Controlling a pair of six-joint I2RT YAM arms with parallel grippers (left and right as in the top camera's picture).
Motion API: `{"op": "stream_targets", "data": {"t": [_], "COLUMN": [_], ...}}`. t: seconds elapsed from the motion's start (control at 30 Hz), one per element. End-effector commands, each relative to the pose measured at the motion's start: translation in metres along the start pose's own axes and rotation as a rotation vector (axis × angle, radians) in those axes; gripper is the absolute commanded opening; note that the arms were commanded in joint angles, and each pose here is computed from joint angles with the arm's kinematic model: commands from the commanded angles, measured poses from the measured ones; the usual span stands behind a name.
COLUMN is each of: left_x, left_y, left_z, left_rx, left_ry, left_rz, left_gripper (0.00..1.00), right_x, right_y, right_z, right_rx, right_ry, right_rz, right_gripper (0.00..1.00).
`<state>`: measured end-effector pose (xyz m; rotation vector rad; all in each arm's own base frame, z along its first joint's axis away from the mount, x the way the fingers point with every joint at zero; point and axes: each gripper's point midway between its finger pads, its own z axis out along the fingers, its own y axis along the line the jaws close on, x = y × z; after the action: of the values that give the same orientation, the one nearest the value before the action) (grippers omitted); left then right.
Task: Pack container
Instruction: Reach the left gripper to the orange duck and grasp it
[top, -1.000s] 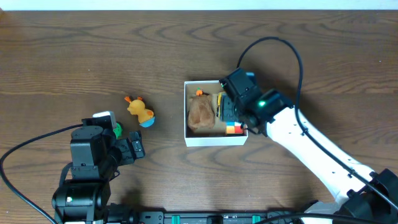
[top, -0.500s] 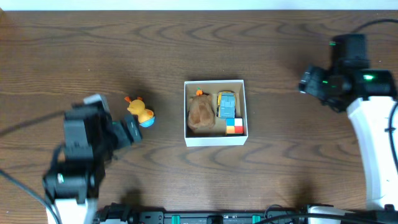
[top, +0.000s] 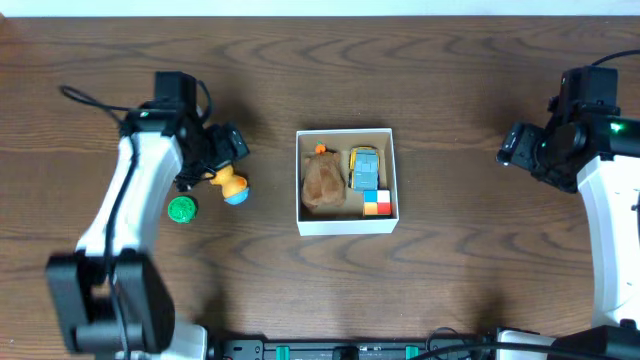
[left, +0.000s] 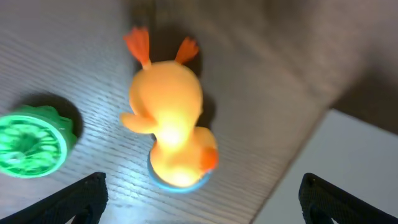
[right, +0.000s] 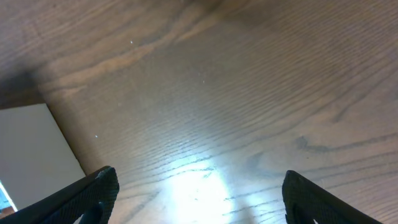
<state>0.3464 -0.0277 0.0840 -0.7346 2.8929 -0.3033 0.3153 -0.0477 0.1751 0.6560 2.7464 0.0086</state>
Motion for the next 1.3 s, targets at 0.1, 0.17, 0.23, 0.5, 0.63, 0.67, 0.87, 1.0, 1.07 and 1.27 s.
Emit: {"op": "stream_targets", "data": {"t": [0.1, 0.17, 0.23, 0.5, 0.63, 0.67, 0.87, 1.0, 1.07, 1.27], "left_x": [0.010, 0.011, 0.011, 0.026, 0.033, 0.033, 0.030, 0.030, 0.029, 0.022], "left_y": [0.007, 0.008, 0.013, 0.026, 0.032, 0.032, 0.031, 0.031, 0.030, 0.026], "left_z": [0.033, 0.036, 0.039, 0.057, 0.067, 0.068, 0.069, 0.069, 0.069, 0.068], "left_rx": [-0.031, -0.039, -0.061, -0.100, -0.118, -0.121, -0.114, -0.113, -0.111, -0.097], "left_ry": [0.110, 0.119, 0.118, 0.171, 0.204, 0.208, 0.195, 0.195, 0.191, 0.166], "left_rz": [-0.033, -0.035, -0.035, -0.045, -0.051, -0.052, -0.050, -0.049, -0.049, -0.043], "left_gripper": [0.98, 0.98, 0.96, 0.93, 0.93, 0.93, 0.88, 0.74, 0.66, 0.47], "right_x": [0.005, 0.005, 0.005, 0.005, 0.005, 0.005, 0.006, 0.006, 0.006, 0.007], "right_y": [-0.002, -0.003, -0.002, -0.002, -0.003, -0.003, -0.003, -0.003, -0.003, -0.003], "right_z": [0.005, 0.006, 0.006, 0.006, 0.006, 0.006, 0.006, 0.006, 0.006, 0.006], "right_rx": [0.002, 0.002, 0.002, 0.002, 0.002, 0.002, 0.002, 0.003, 0.003, 0.003], "right_ry": [0.020, 0.021, 0.020, 0.020, 0.021, 0.022, 0.022, 0.024, 0.024, 0.026], "right_rz": [-0.018, -0.018, -0.017, -0.017, -0.018, -0.018, -0.018, -0.018, -0.018, -0.018], "right_gripper": [0.86, 0.86, 0.86, 0.86, 0.86, 0.86, 0.86, 0.86, 0.86, 0.86]}}
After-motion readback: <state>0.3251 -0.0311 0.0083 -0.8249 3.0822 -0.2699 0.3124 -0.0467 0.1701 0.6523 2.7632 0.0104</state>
